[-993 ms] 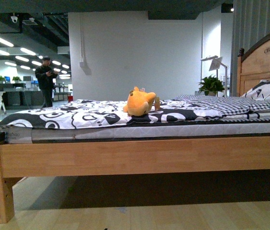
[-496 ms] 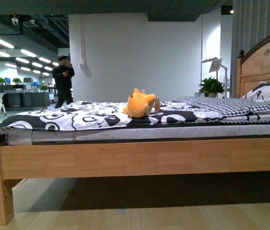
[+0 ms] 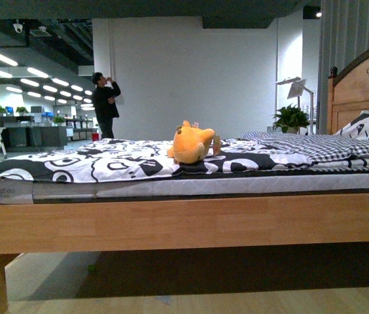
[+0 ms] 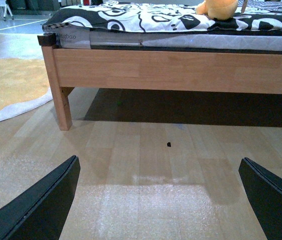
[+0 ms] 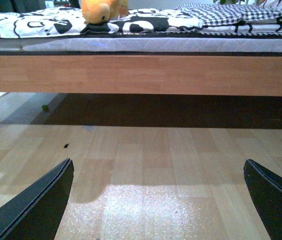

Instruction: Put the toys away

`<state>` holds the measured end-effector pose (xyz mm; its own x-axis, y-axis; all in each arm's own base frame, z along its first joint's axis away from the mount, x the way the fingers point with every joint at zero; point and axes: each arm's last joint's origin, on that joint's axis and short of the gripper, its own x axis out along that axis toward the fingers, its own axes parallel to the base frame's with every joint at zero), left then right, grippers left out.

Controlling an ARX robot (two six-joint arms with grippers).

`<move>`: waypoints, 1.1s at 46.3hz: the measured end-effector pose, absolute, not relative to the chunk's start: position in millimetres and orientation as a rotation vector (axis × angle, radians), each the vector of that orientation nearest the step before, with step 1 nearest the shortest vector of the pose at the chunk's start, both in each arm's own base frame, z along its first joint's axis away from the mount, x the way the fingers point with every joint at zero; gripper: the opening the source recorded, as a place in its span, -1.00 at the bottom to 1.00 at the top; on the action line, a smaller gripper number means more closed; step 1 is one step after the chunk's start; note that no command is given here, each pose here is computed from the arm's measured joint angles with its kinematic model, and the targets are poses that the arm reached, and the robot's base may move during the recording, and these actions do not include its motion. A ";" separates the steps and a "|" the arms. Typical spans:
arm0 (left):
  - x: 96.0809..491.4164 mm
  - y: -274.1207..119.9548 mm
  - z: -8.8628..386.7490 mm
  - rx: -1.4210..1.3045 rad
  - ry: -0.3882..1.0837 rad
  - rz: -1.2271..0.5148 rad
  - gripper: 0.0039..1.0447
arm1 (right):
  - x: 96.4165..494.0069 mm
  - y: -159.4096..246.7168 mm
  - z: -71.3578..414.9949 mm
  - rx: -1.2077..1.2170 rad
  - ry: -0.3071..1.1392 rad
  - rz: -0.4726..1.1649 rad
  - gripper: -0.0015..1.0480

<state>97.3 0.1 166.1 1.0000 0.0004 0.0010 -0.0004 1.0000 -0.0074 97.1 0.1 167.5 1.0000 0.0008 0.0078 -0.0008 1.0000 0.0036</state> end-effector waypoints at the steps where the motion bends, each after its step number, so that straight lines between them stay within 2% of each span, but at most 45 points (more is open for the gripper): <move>1: 97.3 0.1 166.1 -0.007 -0.001 0.000 0.89 | 97.1 0.1 167.5 0.004 -0.008 0.001 0.99; 51: 97.3 0.1 166.1 -0.007 -0.001 0.001 0.89 | 97.1 0.1 167.5 0.004 -0.008 0.001 0.99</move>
<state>97.3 0.1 166.1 1.0000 0.0008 0.0010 -0.0008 1.0000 -0.0074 97.1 0.1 167.5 1.0000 0.0008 0.0078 -0.0008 1.0000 0.0036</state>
